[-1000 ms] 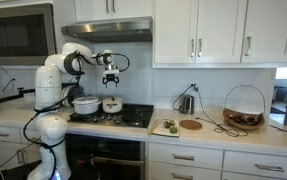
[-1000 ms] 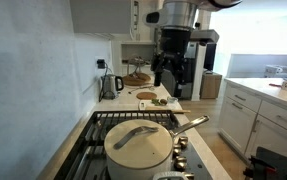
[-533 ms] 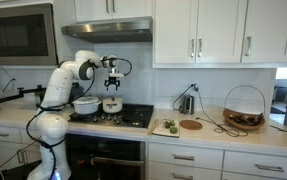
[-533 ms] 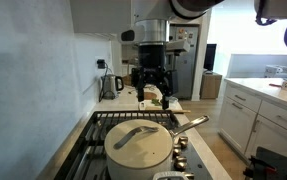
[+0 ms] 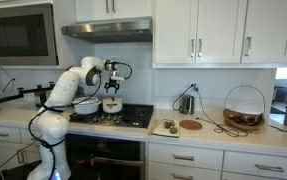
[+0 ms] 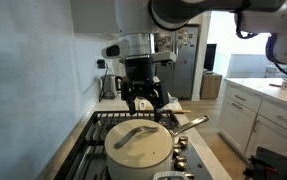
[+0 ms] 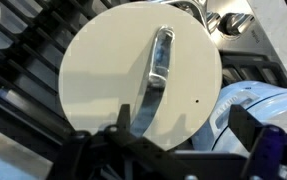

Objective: Remove the lid from the white pot on the right side of the stove

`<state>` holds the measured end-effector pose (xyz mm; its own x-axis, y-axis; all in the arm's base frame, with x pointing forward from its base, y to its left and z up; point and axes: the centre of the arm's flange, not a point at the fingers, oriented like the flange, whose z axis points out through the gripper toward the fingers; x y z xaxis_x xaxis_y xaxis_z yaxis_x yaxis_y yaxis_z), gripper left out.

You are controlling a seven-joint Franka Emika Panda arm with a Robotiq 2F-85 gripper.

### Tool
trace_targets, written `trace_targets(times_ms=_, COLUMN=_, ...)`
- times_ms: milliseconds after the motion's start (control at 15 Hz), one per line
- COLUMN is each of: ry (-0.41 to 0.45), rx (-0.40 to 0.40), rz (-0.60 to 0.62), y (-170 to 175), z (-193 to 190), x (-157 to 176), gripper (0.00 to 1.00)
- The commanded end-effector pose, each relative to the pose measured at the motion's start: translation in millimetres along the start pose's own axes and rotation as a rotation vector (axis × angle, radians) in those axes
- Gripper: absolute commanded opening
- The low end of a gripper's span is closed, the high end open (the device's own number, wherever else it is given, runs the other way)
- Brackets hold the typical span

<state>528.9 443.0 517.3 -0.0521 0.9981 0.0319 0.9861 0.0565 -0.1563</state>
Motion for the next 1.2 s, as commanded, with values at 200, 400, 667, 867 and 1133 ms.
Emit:
trace_targets(times_ms=200, ry=-0.007, rx=0.038, rz=-0.022, y=13.4, z=7.6, x=11.0, gripper=1.00)
trace_targets(times_ms=400, ry=-0.013, rx=0.045, rz=-0.013, y=14.7, z=15.6, x=7.8, gripper=1.00)
trace_targets(times_ms=667, ry=-0.011, rx=0.056, rz=-0.007, y=13.9, z=22.6, x=4.1, gripper=1.00)
trace_targets(times_ms=867, ry=-0.012, rx=0.064, rz=-0.002, y=12.9, z=28.1, x=1.8, gripper=1.00)
trace_targets(times_ms=1133, ry=-0.026, rx=0.074, rz=0.007, y=10.5, z=40.4, x=0.5, gripper=1.00)
